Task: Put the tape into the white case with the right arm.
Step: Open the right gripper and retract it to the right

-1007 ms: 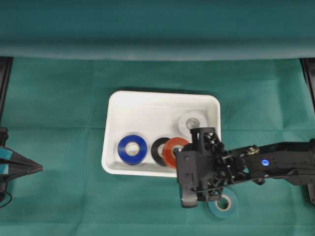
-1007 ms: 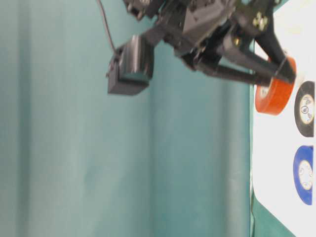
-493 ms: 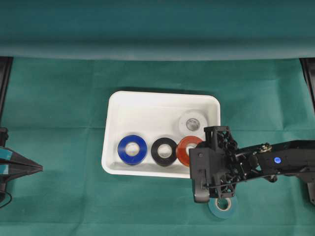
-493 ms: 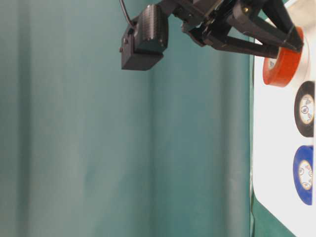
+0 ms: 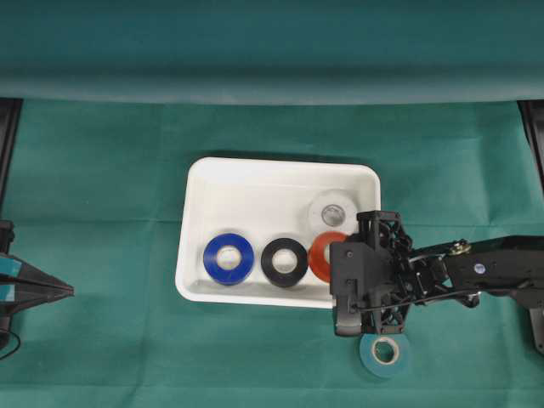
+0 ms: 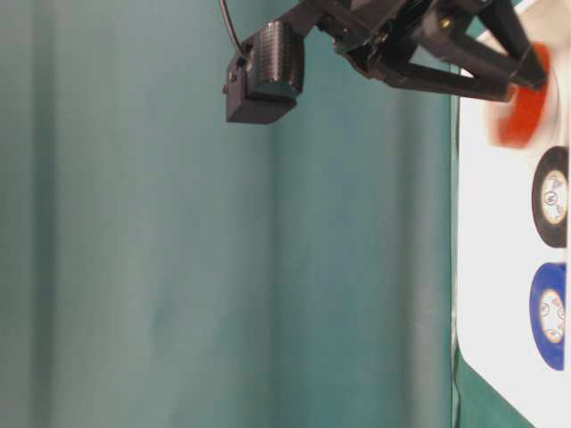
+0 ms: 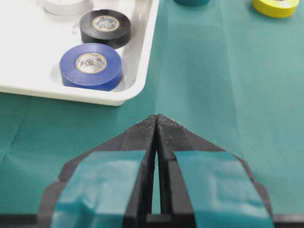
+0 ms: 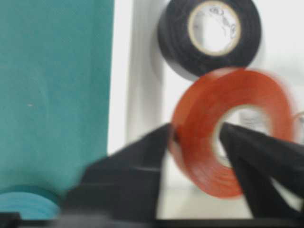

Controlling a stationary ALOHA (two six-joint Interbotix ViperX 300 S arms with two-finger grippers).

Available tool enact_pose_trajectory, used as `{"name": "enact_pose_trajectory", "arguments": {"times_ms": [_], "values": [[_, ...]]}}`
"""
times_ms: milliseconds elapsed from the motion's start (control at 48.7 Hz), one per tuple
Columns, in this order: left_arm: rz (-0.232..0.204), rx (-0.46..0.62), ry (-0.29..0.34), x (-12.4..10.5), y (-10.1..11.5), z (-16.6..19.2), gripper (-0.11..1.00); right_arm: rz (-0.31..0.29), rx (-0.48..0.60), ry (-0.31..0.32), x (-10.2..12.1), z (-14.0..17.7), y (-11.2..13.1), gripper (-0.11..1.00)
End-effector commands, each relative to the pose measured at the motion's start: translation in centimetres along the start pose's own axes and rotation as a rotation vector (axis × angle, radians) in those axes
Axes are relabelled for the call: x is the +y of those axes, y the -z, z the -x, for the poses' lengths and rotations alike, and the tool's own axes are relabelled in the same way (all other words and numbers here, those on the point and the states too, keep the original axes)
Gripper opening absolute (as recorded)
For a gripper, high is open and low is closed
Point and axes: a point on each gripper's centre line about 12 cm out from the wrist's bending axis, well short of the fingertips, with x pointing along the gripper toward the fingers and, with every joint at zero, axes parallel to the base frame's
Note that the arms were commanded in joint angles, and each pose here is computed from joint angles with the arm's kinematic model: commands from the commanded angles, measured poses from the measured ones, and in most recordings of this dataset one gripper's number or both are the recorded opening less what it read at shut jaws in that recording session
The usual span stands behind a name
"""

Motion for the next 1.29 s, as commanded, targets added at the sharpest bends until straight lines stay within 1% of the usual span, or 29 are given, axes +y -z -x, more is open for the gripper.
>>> {"name": "enact_pose_trajectory", "arguments": {"times_ms": [0, 41, 82, 103, 144, 185, 205, 288, 452, 678, 842, 1150, 1274], "values": [[0.002, -0.012, -0.002, 0.0, -0.5, 0.0, 0.0, -0.002, -0.04, -0.002, -0.1, 0.8, -0.9, 0.25], [0.002, -0.012, -0.002, 0.0, -0.5, 0.0, 0.0, 0.0, -0.039, -0.002, -0.1, 0.8, -0.8, 0.37], [0.002, -0.011, -0.002, 0.0, -0.5, 0.0, 0.0, 0.0, -0.04, -0.003, -0.1, 0.8, -0.9, 0.49], [0.002, -0.012, -0.002, 0.0, -0.5, 0.0, 0.0, -0.002, -0.039, -0.002, -0.1, 0.8, -0.8, 0.57], [0.002, -0.012, -0.002, 0.0, -0.5, 0.0, 0.0, -0.002, -0.04, -0.003, -0.1, 0.8, -0.9, 0.69], [0.002, -0.012, -0.002, 0.0, -0.5, 0.0, 0.0, -0.002, -0.04, -0.003, -0.1, 0.8, -0.9, 0.8], [0.002, -0.012, -0.002, 0.0, -0.5, 0.0, 0.0, -0.002, -0.04, -0.003, -0.1, 0.8, -0.9, 0.81], [0.002, -0.012, -0.002, 0.0, -0.5, 0.0, 0.0, -0.002, -0.042, -0.002, -0.1, 0.9, -0.9, 0.79], [0.002, -0.012, -0.002, 0.0, -0.5, 0.0, 0.0, -0.004, -0.046, 0.001, -0.3, 1.4, -0.7, 0.79], [0.002, -0.012, -0.002, 0.0, -0.5, 0.0, 0.0, -0.009, -0.082, -0.001, -0.6, 3.8, 0.5, 0.79], [0.002, -0.012, -0.002, 0.0, -0.5, 0.0, 0.0, -0.012, -0.102, -0.009, -0.9, 5.6, 2.7, 0.79], [0.002, -0.011, -0.002, 0.0, -0.5, 0.0, 0.0, -0.026, -0.232, -0.067, -0.8, 9.3, 6.7, 0.79], [0.002, -0.011, -0.002, 0.0, -0.5, 0.0, 0.0, -0.028, -0.268, -0.069, -1.0, 10.3, 8.3, 0.78]]}}
